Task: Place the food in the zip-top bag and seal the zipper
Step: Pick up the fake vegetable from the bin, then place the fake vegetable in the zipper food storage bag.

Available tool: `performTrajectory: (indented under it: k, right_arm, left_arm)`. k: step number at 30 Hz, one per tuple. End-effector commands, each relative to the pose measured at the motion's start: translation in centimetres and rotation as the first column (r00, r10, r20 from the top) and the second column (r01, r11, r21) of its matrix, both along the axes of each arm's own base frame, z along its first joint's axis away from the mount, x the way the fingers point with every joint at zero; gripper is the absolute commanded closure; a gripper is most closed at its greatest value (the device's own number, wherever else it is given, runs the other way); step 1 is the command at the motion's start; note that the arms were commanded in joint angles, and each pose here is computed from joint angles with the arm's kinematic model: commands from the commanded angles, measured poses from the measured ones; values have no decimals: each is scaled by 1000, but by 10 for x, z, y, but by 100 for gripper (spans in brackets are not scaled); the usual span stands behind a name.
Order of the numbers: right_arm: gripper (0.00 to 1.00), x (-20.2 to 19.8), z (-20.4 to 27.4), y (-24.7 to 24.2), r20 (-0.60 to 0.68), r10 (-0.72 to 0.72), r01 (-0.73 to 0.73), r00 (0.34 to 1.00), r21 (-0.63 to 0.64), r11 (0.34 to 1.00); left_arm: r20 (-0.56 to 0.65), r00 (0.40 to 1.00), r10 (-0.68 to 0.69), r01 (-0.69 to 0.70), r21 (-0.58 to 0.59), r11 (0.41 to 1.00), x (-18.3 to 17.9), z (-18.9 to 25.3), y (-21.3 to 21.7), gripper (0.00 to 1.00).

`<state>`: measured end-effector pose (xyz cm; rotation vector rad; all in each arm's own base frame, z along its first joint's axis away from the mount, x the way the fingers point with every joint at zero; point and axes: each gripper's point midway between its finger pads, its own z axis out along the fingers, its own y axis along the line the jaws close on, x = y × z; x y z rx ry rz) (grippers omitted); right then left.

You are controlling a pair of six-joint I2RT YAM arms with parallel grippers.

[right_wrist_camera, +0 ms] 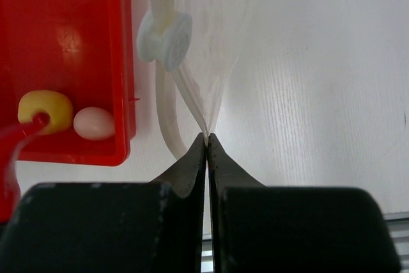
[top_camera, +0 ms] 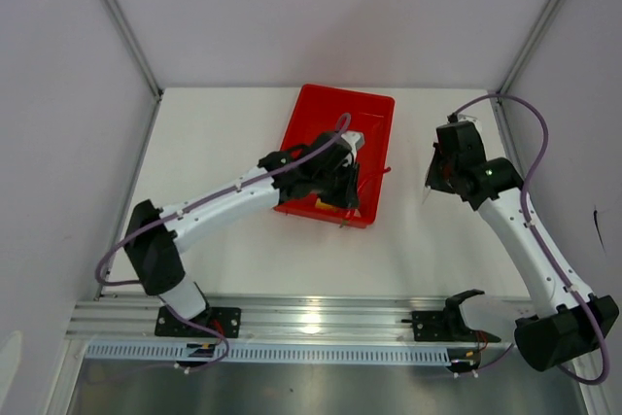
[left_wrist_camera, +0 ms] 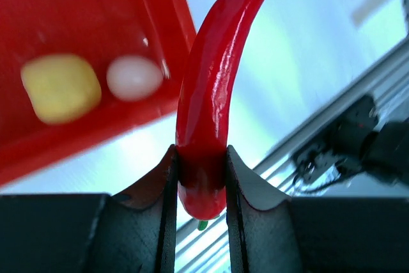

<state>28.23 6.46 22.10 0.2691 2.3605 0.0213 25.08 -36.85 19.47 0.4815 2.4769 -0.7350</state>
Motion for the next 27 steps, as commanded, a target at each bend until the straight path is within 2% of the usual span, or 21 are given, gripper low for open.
performTrajectory:
  k: [1,2,7,14,18,27]
  right_arm:
    - [100,-1,5,8,4,23,-24,1000,58,998]
    - [100,-1,4,10,6,25,-26,1000,67,997]
    - [100,-6,-4,17,-2,41,-40,999,113,993]
    - [100,-12,-8,23,-4,44,-43,999,121,992]
    - [100,-11,-10,28,-1,41,-41,999,104,994]
    - [100,-10,-15,41,-1,58,-57,998,71,996]
  left_arm:
    - [57,998,-13,13,-2,1000,-29,6,13,100]
    - [92,996,-13,14,-8,1000,-39,16,14,100]
    - [117,992,-49,50,-3,999,-68,20,15,99]
    - [79,989,-128,131,-29,991,-97,18,-10,100]
    - [40,988,-147,147,-4,989,-99,2,-20,99]
    - [22,990,-137,136,15,991,-94,-3,-29,99]
